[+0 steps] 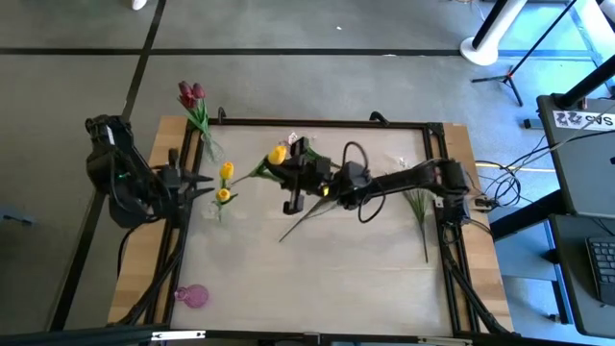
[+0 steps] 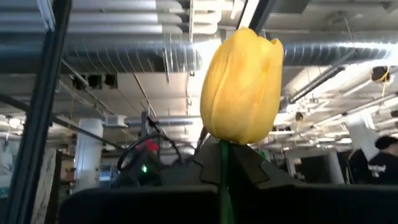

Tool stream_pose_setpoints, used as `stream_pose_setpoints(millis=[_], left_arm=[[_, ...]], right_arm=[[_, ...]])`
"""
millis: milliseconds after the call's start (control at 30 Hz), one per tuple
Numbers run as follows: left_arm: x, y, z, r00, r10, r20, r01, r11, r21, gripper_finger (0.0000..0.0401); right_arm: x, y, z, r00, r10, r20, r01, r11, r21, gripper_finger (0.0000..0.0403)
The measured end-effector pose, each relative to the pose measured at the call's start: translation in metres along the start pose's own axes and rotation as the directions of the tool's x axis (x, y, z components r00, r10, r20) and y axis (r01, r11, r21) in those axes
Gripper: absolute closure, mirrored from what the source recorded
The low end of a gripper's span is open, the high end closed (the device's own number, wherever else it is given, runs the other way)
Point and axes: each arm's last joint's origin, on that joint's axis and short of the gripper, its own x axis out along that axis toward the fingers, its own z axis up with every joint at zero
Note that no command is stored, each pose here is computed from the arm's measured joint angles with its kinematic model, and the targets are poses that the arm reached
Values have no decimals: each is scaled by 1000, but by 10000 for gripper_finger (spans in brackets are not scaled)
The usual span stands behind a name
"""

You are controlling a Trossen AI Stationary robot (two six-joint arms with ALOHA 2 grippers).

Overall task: Sort flowers into vase by color
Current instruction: Put the yellow flower into the bottom transparent vase

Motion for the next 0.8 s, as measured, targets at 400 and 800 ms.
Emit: stream_pose_setpoints(millis=[400,800], left_arm=[[16,4,43,983,68,168,-55,995,-80,280],[69,9,65,985,-22,170,45,990,-133,253]], right_arm=[[4,-5,7,994,104,-45,-105,994,-23,394],[3,-8,0,987,106,-124,-110,993,-28,394]])
